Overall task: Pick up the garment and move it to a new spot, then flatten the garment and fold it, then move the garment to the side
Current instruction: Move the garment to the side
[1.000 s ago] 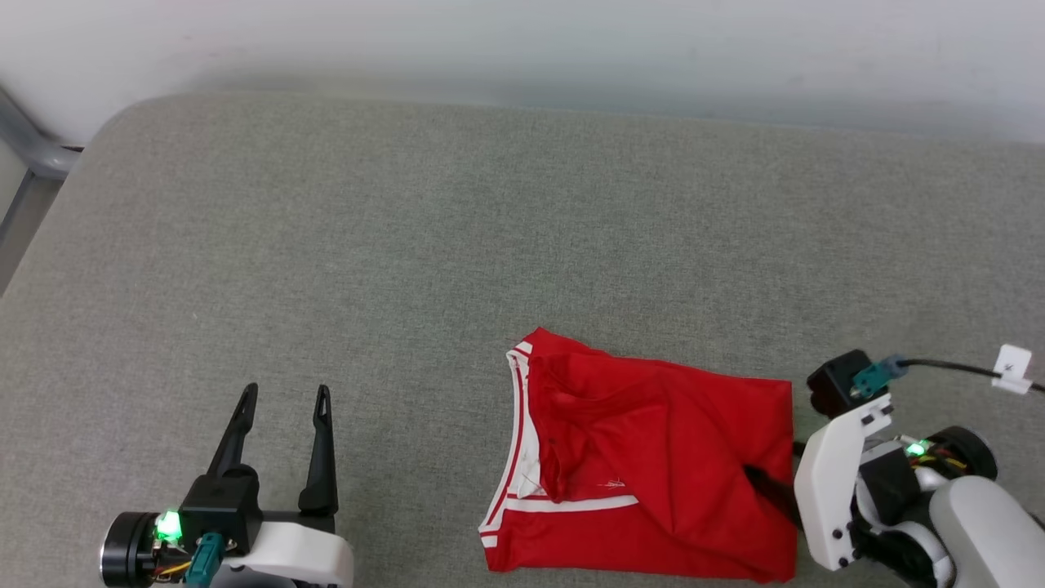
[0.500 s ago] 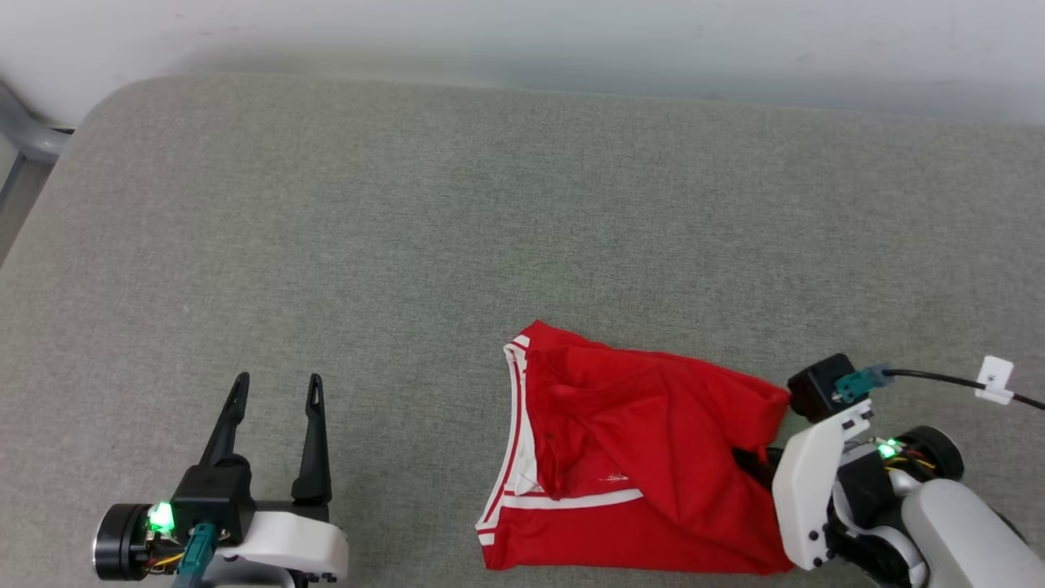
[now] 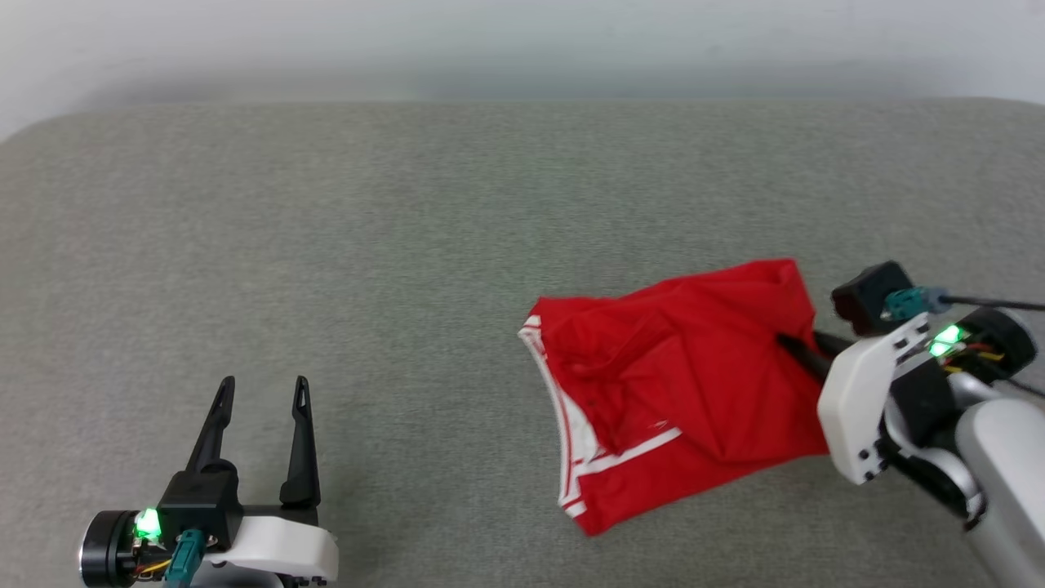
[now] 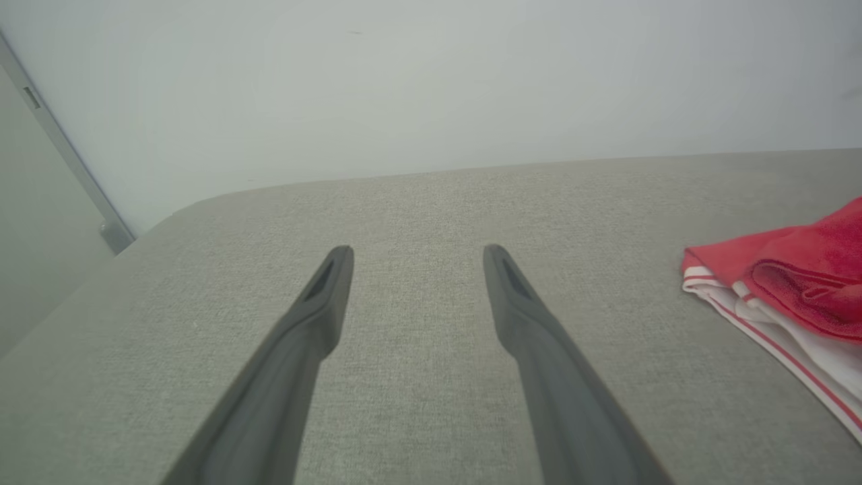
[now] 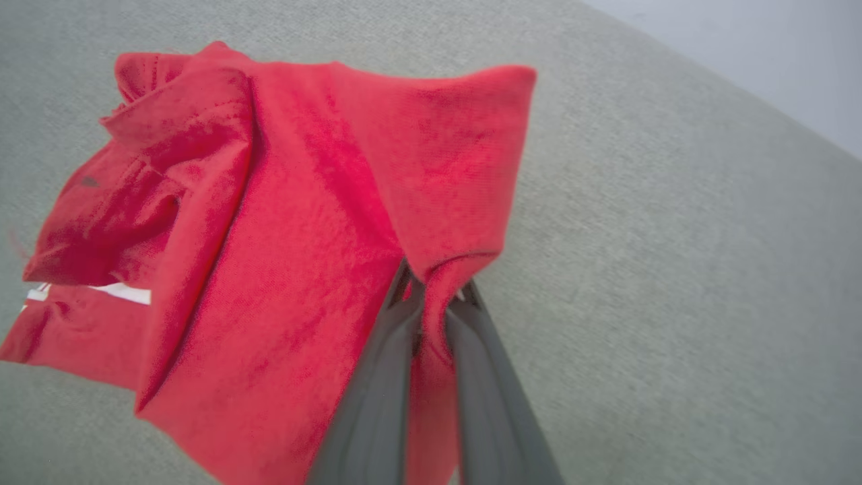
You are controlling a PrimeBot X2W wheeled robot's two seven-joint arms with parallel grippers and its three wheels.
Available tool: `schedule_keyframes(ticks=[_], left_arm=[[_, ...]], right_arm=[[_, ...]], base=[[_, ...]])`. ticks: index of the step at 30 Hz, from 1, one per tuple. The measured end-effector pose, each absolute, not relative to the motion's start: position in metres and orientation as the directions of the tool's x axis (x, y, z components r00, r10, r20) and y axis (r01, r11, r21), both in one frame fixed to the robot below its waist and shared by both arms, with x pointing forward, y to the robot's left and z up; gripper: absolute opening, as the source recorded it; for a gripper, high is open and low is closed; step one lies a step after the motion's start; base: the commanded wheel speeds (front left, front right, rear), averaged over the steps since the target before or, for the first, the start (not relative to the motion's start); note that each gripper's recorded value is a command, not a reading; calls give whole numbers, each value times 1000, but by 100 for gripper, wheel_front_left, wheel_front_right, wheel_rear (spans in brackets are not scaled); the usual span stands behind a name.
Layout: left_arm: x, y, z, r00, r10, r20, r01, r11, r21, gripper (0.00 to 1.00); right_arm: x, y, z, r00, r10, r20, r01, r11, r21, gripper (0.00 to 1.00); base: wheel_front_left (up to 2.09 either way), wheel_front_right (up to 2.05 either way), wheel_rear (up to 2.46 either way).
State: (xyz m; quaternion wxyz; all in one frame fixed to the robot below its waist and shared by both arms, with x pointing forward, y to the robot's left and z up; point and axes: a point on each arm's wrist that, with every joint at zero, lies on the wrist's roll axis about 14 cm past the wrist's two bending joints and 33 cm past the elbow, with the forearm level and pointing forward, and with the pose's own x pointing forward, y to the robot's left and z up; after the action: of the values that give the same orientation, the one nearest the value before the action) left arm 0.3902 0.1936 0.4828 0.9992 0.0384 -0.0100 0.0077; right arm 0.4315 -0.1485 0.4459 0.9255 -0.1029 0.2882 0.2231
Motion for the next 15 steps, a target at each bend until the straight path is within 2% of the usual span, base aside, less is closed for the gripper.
schedule_keyframes(ticks=[8,15], left_arm=[[411,162,478,997,-79,20,78,995,63,100],[433,141,473,989,-148,27,146,987,60,100]], right_arm=[[437,-222,483,825,187,-533,-339,918,-204,0],[431,-281,492,842,22,-540,-202,940,-277,0]], base=[[0,0,0],[0,0,0]])
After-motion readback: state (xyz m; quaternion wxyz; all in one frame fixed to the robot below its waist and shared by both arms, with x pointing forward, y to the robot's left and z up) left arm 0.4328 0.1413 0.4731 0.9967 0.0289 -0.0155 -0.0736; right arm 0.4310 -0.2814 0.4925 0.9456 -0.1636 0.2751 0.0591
